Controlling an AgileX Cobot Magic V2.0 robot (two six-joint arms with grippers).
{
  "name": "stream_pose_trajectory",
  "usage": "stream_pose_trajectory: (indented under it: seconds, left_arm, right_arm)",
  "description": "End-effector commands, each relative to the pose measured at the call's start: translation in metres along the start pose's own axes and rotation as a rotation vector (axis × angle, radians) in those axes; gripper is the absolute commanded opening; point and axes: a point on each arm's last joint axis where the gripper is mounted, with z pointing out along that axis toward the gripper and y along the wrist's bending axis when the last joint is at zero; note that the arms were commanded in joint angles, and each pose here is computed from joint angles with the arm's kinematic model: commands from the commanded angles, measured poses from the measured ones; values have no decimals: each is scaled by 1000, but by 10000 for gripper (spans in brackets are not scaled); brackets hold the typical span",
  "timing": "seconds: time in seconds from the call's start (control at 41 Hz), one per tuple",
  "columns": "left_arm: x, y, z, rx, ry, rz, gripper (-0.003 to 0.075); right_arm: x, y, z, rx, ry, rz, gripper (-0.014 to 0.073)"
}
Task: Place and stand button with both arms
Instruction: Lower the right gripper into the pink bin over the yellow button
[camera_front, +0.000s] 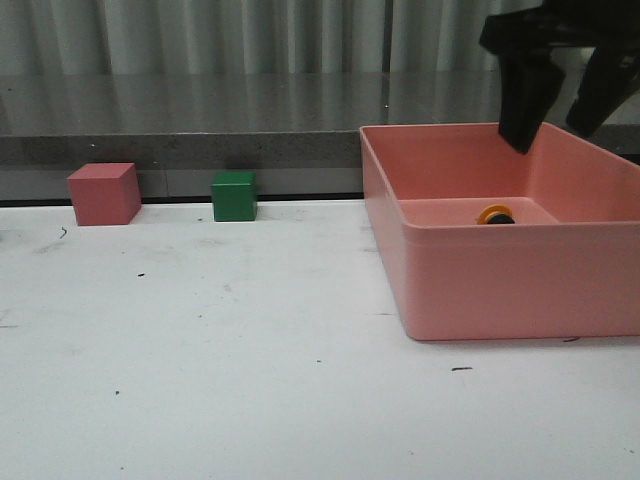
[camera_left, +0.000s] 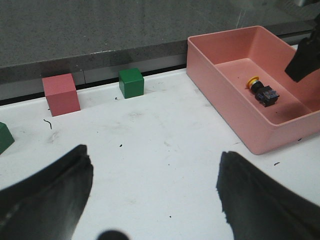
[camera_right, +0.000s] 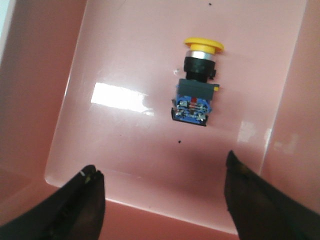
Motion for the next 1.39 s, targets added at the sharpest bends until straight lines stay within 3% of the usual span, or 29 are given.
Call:
stream_pose_trajectory:
  seconds: [0.0, 0.195, 0.391, 0.806, 1.196, 1.367]
  left_arm:
    - [-17, -2, -4, 13, -104, -9, 511]
    - [-17, -2, -4, 13, -104, -9, 511]
    - [-17, -2, -4, 13, -104, -9, 511]
    - [-17, -2, -4, 13, -104, -9, 511]
    - [-17, -2, -4, 13, -104, -9, 511]
    - [-17, -2, -4, 13, -104, -9, 511]
  right_arm:
    - [-20, -2, -9, 30, -49, -20, 527]
    - [-41, -14, 21, 152, 47, 19, 527]
    - [-54, -16, 45, 157, 67, 66, 527]
    - [-56, -20, 84, 80, 135, 154, 527]
    - [-57, -29, 99, 22, 121, 221, 526]
    - [-55, -30, 103, -3, 141, 245, 410]
